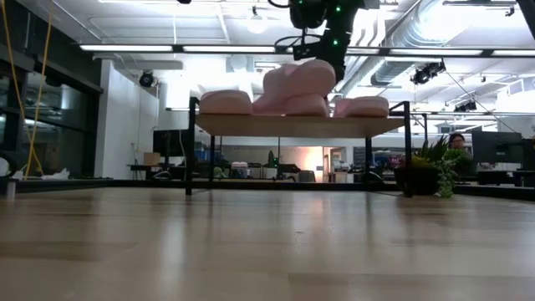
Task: Pick and place slides into the shelf
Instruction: Adjust the pink slippers on the shelf
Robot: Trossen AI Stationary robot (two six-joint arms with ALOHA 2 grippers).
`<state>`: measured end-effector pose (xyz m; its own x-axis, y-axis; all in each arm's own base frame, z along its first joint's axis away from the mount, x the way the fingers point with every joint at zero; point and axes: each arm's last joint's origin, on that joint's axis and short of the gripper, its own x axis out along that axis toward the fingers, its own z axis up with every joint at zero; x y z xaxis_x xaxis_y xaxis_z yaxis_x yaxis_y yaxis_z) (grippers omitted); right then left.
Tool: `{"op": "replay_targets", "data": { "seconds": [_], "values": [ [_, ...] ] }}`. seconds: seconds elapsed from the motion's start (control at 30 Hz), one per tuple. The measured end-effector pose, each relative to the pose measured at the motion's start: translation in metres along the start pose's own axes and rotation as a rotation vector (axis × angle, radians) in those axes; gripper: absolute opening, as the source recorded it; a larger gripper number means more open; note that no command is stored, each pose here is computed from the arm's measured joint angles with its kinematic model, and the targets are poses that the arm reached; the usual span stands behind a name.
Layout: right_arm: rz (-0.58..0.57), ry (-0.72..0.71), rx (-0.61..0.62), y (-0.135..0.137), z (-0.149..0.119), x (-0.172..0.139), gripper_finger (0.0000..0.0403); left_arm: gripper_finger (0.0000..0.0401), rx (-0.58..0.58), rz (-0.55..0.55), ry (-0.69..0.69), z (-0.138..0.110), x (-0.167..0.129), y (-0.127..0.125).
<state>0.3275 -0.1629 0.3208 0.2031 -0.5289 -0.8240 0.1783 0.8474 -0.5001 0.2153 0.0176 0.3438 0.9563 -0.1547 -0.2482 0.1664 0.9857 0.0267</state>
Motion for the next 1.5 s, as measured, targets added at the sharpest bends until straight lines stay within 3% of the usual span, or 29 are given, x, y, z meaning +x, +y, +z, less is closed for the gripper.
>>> {"op": "replay_targets", "data": {
  "seconds": [0.8, 1.5],
  "values": [
    [0.079, 0.096, -0.127, -0.016, -0.021, 0.004, 0.0000, 0.0024, -0.001, 0.000, 0.000, 0.000, 0.000, 0.000],
    [0.119, 0.038, -0.084, -0.022, -0.031, -0.020, 0.0000, 0.0024, -0.001, 0.001, -0.004, 0.000, 0.000, 0.000]
  ]
}}
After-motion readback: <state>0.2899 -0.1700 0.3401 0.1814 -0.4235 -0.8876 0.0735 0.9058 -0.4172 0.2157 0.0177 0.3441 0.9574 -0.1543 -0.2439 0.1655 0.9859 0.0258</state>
